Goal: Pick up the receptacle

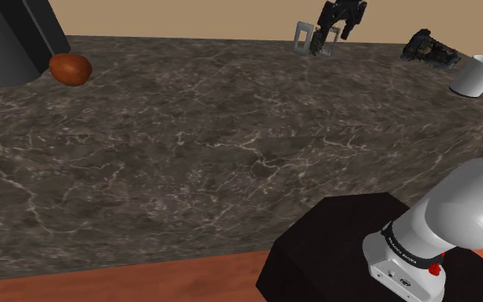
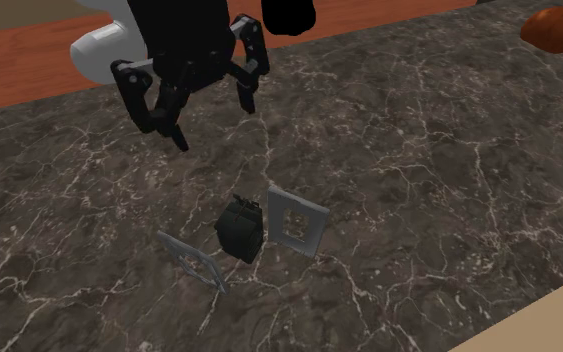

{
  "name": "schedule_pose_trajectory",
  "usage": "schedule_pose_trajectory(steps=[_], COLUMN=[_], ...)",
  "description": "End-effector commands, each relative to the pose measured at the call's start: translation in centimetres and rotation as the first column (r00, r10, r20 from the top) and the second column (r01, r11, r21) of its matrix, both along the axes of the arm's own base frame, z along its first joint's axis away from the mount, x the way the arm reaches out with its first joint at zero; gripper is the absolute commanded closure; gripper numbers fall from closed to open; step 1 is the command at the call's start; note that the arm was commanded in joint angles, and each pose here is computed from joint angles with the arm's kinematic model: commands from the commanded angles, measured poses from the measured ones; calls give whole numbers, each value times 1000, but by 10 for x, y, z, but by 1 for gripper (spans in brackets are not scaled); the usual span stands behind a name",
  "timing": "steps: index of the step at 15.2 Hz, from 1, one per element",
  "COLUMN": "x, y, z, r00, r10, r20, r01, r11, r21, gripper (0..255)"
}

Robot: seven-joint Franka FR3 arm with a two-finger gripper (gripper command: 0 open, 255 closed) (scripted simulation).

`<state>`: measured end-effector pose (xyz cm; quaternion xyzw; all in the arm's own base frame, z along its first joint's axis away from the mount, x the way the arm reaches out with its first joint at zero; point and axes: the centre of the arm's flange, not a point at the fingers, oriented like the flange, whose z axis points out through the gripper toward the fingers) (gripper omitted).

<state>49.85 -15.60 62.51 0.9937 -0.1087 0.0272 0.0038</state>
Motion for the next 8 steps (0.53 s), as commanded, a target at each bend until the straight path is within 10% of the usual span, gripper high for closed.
schedule_pose_trajectory(steps=[1, 8], x=[21, 77], y=[-16, -61], z=[4, 13], r00=[1000, 1000], r10=[-5, -20], r20=[4, 18], r01=[5, 21], r11=[1000, 998], r21=[-14, -53], gripper=[0, 0])
